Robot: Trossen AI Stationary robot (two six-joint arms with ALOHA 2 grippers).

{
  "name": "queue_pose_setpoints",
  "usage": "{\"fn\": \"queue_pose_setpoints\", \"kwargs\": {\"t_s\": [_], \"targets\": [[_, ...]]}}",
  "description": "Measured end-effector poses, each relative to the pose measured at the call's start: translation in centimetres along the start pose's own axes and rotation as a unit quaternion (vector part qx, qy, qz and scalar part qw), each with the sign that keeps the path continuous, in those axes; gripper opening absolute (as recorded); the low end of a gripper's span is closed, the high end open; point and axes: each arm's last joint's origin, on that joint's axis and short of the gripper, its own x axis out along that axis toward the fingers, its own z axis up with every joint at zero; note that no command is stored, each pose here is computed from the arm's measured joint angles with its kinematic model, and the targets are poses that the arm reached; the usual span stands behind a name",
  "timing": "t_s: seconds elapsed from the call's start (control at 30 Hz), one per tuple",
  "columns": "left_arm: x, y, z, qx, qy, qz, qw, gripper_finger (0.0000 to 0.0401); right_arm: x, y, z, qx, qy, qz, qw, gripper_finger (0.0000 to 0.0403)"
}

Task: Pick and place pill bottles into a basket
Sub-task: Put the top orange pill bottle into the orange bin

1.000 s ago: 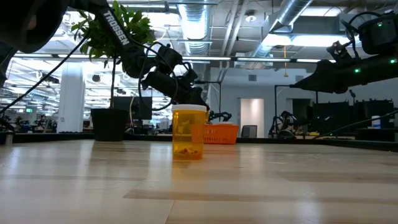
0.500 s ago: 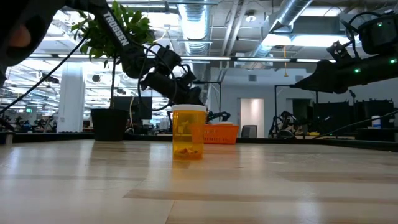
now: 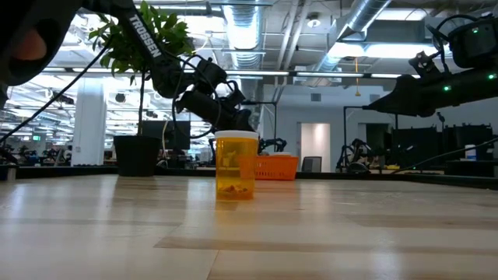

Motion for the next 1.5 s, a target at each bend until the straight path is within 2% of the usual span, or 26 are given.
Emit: {"fn": "queue_pose_setpoints", "kwargs": {"t_s": [0.47,0.63,0.73,1.23,1.5], "targets": [[0.6,0.0,0.2,0.002,0.008,-0.004,1.000,0.0193,0.0,0.0,0.0,0.000,-0.002,0.000,1.000,0.0249],[2.6,-0.1,0.2,0.006,0.071,-0.032,0.997,0.0193,0.0,0.0,0.0,0.000,-0.002,-0.001,1.000,0.0249],[2.9,0.1,1.0,0.013,0.045,-0.032,0.998,0.0193,0.0,0.0,0.0,0.000,-0.001,-0.001,1.000,0.0249],[2.9,0.2,0.6,0.003,0.059,-0.015,0.998,0.0193,0.0,0.0,0.0,0.000,-0.001,-0.001,1.000,0.0249],[2.9,0.3,0.6,-0.001,0.061,-0.006,0.998,0.0222,0.0,0.0,0.0,0.000,-0.002,-0.001,1.000,0.0249]]}}
